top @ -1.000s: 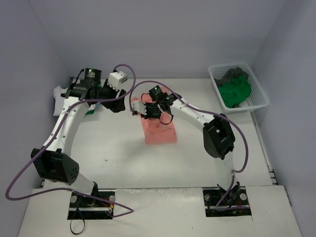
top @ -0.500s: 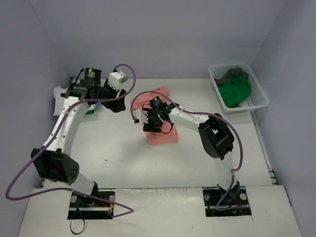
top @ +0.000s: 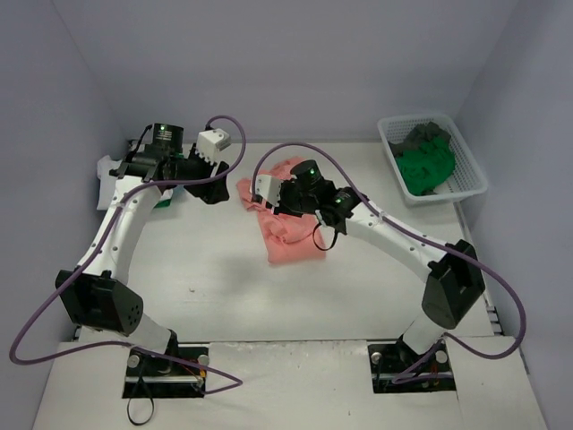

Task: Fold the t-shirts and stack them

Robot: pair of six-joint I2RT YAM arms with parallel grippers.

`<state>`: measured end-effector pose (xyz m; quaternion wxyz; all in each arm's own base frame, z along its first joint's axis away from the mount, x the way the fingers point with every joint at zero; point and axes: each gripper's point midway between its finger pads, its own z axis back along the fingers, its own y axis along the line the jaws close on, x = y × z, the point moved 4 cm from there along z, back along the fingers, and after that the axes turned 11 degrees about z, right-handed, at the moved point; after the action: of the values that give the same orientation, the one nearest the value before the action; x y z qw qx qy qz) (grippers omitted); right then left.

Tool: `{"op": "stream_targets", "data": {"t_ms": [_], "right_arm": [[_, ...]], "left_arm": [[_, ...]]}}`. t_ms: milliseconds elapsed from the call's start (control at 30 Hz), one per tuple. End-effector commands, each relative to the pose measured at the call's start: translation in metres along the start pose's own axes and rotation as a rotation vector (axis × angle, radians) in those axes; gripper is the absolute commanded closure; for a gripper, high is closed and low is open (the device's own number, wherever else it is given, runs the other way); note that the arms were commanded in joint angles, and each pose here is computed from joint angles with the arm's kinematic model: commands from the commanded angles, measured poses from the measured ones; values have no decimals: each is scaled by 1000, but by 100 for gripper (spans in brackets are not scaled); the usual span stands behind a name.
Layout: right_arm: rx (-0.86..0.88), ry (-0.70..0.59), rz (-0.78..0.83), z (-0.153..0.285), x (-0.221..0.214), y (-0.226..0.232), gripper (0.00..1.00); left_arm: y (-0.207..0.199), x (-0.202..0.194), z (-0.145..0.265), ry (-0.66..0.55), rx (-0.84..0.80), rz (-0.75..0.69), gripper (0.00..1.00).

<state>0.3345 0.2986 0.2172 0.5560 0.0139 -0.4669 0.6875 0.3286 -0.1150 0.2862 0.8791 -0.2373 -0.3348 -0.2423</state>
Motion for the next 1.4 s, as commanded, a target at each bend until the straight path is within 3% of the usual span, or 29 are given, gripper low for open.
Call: {"op": "stream_targets", "data": {"t_ms": [0,300,633,1367], "right_arm": [[81,-13,-37,18,10,17,100],[347,69,-38,13,-24,89,100],[491,127,-74,-3,-54,133,100],[389,126,-68,-32,-67,108,100]], "left_arm": [[-11,23,22,-108,-14,-49,43],[-15,24,17,-97,-50,-39,43],[-17,21,-5,-58,-115,-40,43],[-7,18,-8,-80,-61,-74,43]]}}
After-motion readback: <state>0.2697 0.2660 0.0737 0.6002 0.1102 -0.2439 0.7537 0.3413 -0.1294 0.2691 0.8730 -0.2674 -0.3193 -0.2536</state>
